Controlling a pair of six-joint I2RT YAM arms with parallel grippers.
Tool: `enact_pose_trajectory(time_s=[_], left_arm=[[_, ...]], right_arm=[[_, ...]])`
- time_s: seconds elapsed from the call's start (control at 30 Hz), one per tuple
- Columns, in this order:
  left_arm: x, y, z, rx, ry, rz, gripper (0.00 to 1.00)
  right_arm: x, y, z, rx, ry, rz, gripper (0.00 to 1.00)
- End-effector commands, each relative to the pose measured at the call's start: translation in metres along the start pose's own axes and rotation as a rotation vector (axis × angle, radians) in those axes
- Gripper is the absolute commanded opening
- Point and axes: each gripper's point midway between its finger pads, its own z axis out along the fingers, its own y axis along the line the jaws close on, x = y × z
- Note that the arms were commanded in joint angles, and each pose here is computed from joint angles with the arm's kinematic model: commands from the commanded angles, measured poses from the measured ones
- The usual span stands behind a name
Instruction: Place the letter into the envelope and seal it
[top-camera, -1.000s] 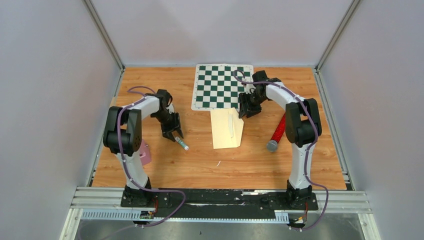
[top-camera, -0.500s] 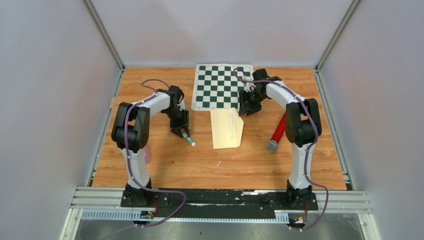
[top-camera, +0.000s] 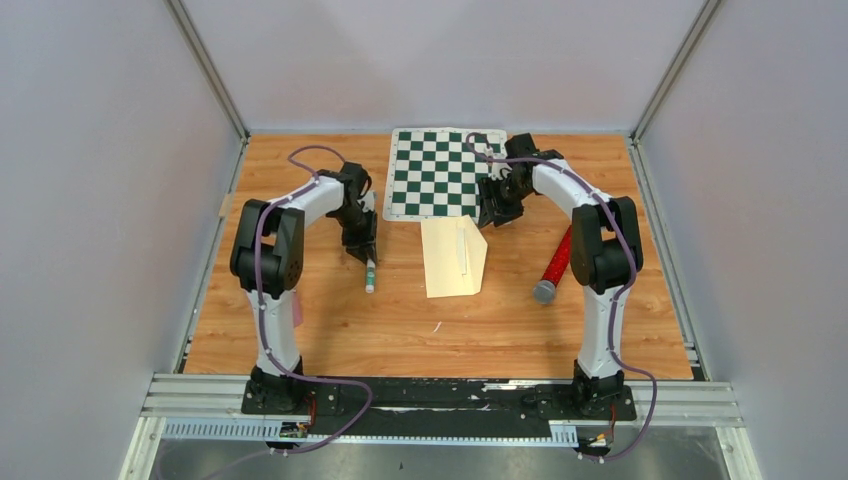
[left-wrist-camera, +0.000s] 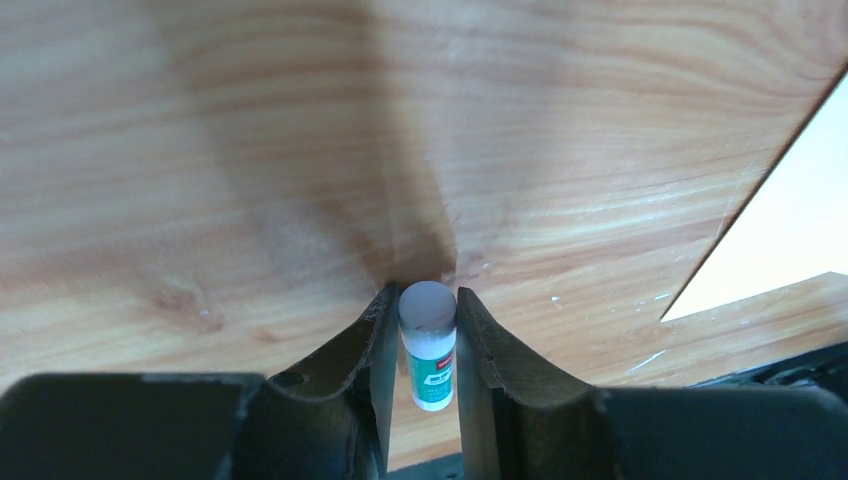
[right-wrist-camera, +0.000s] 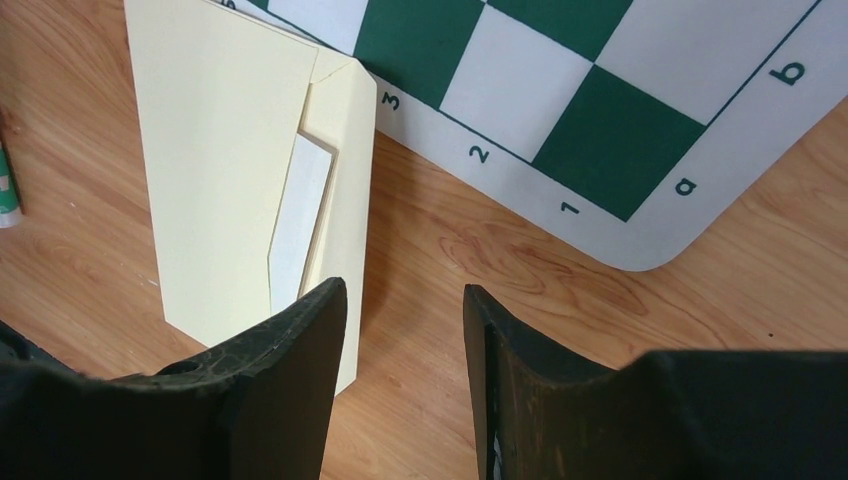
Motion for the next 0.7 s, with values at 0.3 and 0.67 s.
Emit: enact_pose_trajectory(time_s=[0.3,0.67], left_arm=[[-0.058,-0.010,0.010,-0.024,-0.125,0.277,0.38],[-0.005,0.004,0.000,-0.105,-0.060,0.324,0.61]], right_arm=[[-0.027,-0.006,-0.037,0.112,-0.125,-0.157,0.47],[-0.036,-0.011,-0.043,0.124,-0.151,-0.154,0.47]])
